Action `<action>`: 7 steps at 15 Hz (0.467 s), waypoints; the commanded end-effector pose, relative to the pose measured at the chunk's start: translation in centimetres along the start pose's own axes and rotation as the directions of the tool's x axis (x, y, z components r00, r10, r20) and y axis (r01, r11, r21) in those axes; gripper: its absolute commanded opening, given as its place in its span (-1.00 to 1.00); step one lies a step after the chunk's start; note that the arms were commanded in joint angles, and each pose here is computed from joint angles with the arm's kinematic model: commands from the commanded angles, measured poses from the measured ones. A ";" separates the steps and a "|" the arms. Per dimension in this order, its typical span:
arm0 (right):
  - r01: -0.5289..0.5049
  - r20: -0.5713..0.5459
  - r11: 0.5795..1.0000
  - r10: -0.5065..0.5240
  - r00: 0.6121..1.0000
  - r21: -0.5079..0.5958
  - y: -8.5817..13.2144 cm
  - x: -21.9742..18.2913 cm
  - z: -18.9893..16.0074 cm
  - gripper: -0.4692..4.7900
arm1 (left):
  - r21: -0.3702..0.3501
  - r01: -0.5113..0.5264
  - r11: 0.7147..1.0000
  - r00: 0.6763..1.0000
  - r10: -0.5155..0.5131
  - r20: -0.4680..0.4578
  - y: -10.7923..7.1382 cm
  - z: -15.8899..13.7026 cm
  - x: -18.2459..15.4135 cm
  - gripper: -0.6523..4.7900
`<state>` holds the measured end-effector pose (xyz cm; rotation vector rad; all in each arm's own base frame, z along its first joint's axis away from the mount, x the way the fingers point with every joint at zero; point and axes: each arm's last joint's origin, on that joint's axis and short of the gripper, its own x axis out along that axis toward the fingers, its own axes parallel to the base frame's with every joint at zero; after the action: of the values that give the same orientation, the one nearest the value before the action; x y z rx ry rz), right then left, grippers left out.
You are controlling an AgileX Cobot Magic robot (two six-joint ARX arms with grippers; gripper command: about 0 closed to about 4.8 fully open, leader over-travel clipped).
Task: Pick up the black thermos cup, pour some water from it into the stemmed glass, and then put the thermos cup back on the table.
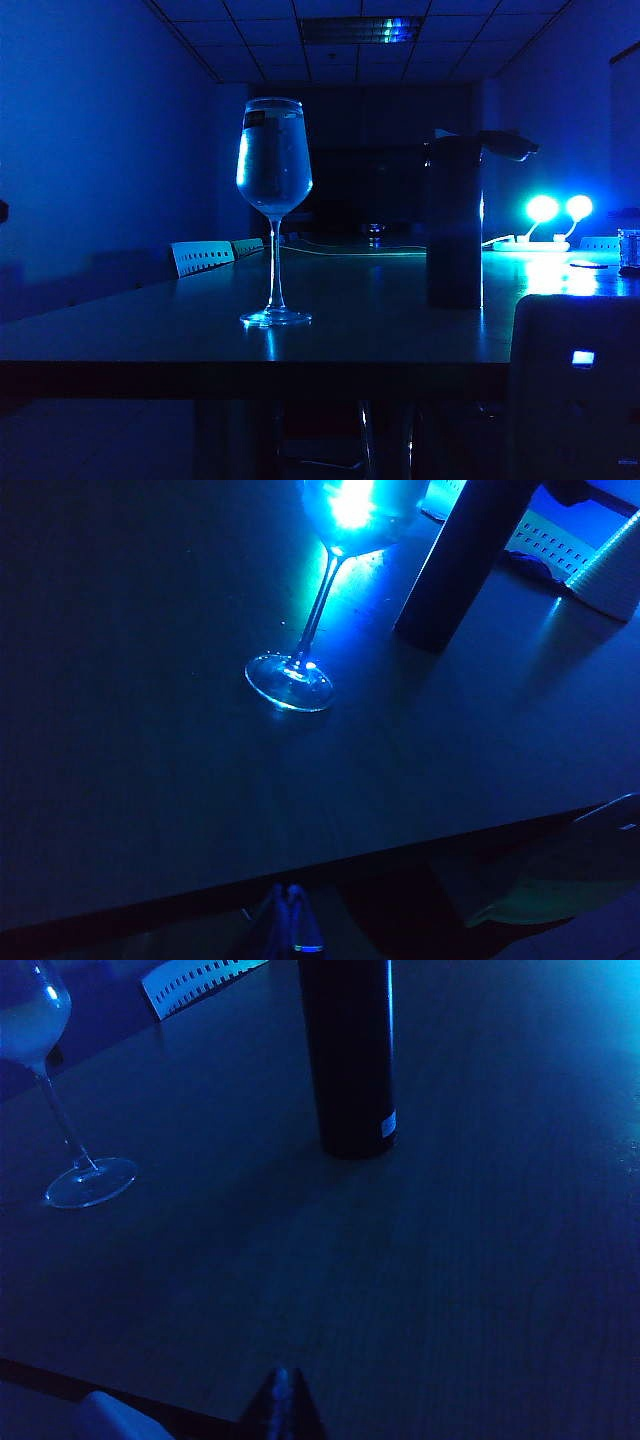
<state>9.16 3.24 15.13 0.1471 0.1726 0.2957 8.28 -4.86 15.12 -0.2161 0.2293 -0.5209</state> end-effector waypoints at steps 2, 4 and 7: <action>0.006 0.026 1.000 -0.006 1.000 0.004 0.0 -0.1 0.2 -0.81 | -0.003 -0.005 1.000 1.000 0.005 -0.016 0.1 -0.3 0.1 -0.78; 0.033 0.025 0.999 -0.033 0.999 0.008 -0.3 0.0 0.2 -0.81 | -0.015 -0.049 0.999 0.999 0.049 -0.003 0.7 -0.1 0.0 -0.78; 0.164 0.046 0.986 -0.165 0.985 0.030 -1.6 -0.1 0.4 -0.81 | -0.064 -0.276 0.959 0.959 0.280 0.053 2.9 0.4 -0.4 -0.78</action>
<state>9.45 1.92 15.15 0.1594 0.1566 0.1567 9.26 -2.54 15.12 -0.2440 0.1993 -0.2730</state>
